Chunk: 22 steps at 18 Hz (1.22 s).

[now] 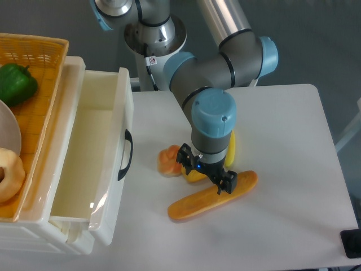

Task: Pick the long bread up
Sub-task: 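Lower the open gripper down over the middle of the long orange bread, then close the gripper fingers around the middle of the long bread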

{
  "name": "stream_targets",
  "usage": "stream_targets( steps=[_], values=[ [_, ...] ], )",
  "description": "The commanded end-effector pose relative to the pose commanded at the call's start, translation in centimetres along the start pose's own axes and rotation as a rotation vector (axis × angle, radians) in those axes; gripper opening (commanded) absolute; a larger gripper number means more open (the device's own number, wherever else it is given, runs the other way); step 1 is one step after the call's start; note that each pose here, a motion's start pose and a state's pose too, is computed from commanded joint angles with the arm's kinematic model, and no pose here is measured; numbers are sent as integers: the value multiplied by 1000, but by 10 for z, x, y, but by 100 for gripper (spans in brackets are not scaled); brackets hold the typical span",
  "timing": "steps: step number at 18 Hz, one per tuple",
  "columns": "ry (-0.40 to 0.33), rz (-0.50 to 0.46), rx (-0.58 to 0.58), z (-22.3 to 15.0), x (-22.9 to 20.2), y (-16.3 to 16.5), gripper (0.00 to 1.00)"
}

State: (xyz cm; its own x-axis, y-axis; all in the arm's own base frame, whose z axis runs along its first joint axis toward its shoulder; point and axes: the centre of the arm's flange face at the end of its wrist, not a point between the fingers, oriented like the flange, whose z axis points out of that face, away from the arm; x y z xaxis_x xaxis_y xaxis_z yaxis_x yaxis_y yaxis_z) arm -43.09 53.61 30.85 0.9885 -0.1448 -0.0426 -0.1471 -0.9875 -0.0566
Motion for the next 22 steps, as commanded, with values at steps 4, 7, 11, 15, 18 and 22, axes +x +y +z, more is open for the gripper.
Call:
stream_targets(
  steps=[4, 7, 11, 15, 18, 22],
  values=[
    [-3, -1, 4, 16, -2, -1, 100],
    [-32, 6, 21, 35, -10, -5, 100],
    [-30, 7, 19, 50, -16, -12, 100],
    [-16, 18, -18, 65, -7, -12, 100],
    [-12, 111, -48, 72, -2, -10, 100],
    [12, 250, -57, 85, 1, -6, 100]
  ],
)
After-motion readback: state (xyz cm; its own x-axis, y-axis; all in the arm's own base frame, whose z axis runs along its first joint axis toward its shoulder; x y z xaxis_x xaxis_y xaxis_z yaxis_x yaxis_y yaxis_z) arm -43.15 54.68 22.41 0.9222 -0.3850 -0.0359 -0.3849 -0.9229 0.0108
